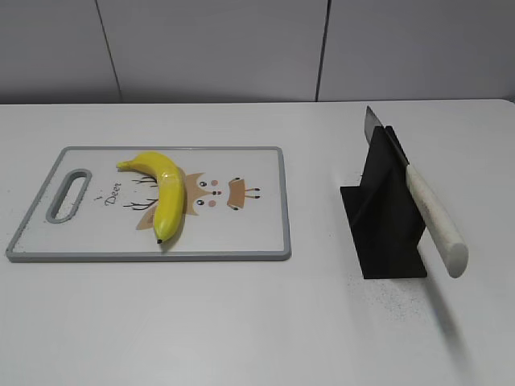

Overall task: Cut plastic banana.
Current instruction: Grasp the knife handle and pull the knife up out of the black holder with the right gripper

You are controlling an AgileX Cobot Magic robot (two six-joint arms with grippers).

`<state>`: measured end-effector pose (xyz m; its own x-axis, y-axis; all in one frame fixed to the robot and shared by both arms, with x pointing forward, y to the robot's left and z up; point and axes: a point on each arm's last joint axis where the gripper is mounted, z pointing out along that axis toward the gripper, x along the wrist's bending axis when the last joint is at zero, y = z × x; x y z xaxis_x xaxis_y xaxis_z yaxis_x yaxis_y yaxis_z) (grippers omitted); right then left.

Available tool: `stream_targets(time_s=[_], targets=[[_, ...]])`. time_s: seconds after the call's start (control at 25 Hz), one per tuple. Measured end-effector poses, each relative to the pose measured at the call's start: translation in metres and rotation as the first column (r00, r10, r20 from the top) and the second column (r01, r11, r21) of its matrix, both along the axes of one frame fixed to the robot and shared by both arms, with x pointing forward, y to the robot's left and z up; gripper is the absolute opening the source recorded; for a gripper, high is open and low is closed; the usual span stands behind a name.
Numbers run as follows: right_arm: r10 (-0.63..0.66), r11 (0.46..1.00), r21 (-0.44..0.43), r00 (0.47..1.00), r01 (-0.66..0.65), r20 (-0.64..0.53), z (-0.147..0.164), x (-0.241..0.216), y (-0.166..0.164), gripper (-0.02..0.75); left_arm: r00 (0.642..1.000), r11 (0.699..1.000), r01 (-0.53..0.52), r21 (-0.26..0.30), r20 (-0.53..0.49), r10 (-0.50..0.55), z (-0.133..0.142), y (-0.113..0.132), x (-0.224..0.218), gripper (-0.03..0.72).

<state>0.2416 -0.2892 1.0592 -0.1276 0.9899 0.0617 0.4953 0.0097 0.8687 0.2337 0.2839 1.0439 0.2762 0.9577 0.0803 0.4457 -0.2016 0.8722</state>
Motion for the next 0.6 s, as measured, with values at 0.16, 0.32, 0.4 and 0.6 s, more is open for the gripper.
stream_targets(time_s=[0.16,0.32,0.4,0.6], targets=[[0.007,1.0,0.001,0.995,-0.007,-0.103,0.012,0.015,0.001,0.448,1.0,1.0,0.0,0.0,0.0,0.0,0.0,0.0,0.0,0.589],[0.017,1.0,0.001,0.969,-0.017,-0.245,0.023,0.034,0.003,0.448,1.0,1.0,0.0,0.001,0.0,0.0,0.0,0.0,0.0,0.589],[0.023,1.0,0.009,0.956,-0.021,-0.293,0.027,0.044,0.005,0.448,1.0,1.0,0.0,0.001,0.0,0.0,0.0,0.0,0.0,0.589],[0.111,0.994,0.045,0.928,-0.101,-0.355,0.037,0.063,0.014,0.448,1.0,1.0,-0.001,0.002,0.0,0.001,0.0,0.0,0.0,0.589]])
